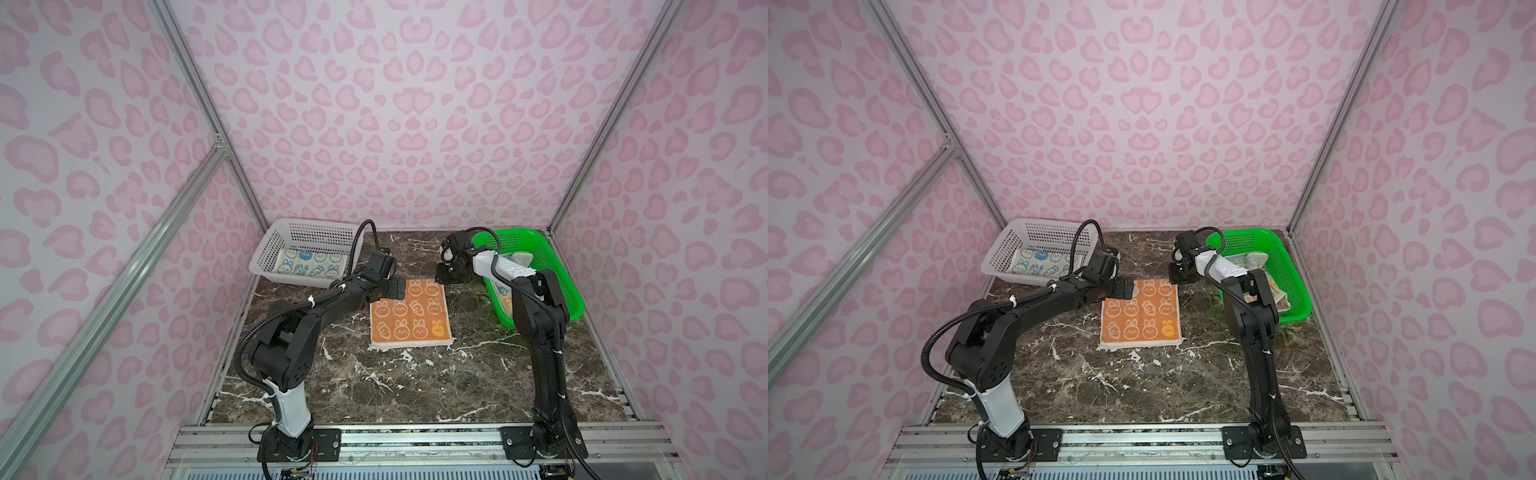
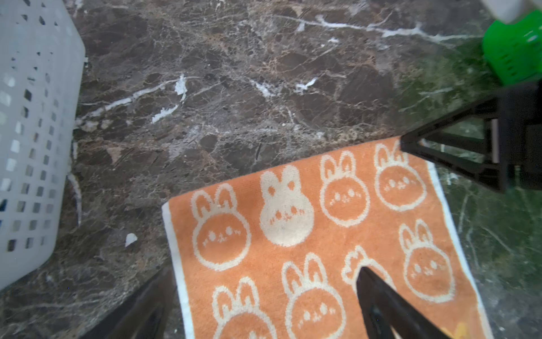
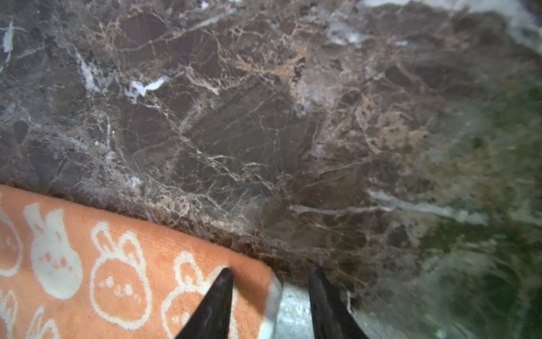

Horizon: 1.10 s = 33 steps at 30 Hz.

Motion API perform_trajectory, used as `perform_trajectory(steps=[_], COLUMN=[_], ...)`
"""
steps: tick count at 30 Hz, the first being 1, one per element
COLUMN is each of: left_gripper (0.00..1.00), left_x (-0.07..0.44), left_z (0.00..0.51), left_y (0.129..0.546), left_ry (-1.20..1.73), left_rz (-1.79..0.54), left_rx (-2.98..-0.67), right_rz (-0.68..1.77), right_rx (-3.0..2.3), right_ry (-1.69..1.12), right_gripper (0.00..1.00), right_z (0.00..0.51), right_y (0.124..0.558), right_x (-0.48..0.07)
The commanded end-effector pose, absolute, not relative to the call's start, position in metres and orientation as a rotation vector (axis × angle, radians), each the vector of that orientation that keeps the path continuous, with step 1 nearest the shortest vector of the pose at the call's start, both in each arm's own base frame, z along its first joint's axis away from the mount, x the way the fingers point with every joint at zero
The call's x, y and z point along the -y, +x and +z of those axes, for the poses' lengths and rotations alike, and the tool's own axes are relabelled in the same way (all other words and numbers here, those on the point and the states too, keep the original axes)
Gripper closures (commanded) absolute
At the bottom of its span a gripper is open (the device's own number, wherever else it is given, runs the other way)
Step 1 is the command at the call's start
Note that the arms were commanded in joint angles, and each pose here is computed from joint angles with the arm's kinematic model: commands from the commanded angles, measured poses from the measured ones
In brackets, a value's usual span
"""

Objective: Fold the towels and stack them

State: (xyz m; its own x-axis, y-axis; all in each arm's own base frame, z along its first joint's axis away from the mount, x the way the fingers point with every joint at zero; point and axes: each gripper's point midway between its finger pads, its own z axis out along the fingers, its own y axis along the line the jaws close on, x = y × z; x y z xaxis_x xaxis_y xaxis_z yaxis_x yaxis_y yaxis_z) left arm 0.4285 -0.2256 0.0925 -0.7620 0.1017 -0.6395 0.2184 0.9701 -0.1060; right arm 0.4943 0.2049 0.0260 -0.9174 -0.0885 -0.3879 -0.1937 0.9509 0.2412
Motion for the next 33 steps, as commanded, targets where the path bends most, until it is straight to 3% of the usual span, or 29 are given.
perform_trajectory(steps=[1,8,17,21,33], left_gripper=[0.02,0.02,0.01,0.08,0.27], left_x=[0.219,0.218,0.195,0.189,0.183], left_z=[0.084,0.079,0.053,0.046,0.027], left_y=[0.431,0.434,0.440,0.450,0.471], left_ry=[0.234,0.258,0.136,0.105,0.093], left_rz=[-0.149,-0.113,-0.191,-0.228,-0.174], left_rx=[-2.475,-2.500,-2.607,-2.619,-2.663], right_rz=[0.397,0.411,0.423,0.429,0.424], right_rx=[-2.764,-2.776,-2.766,-2.765,-2.767], right_ry=[-0.201,-0.205,-0.209,-0.213,-0.228], right_gripper=[0.56,0.65,0.92,1.00,1.00], right_z=[0.015,0.010,0.016,0.017,0.017], right_y=[0.483,0.480,0.482,0.483,0.481], right_x=[-0.204,-0.205,-0.205,-0.205,-0.205])
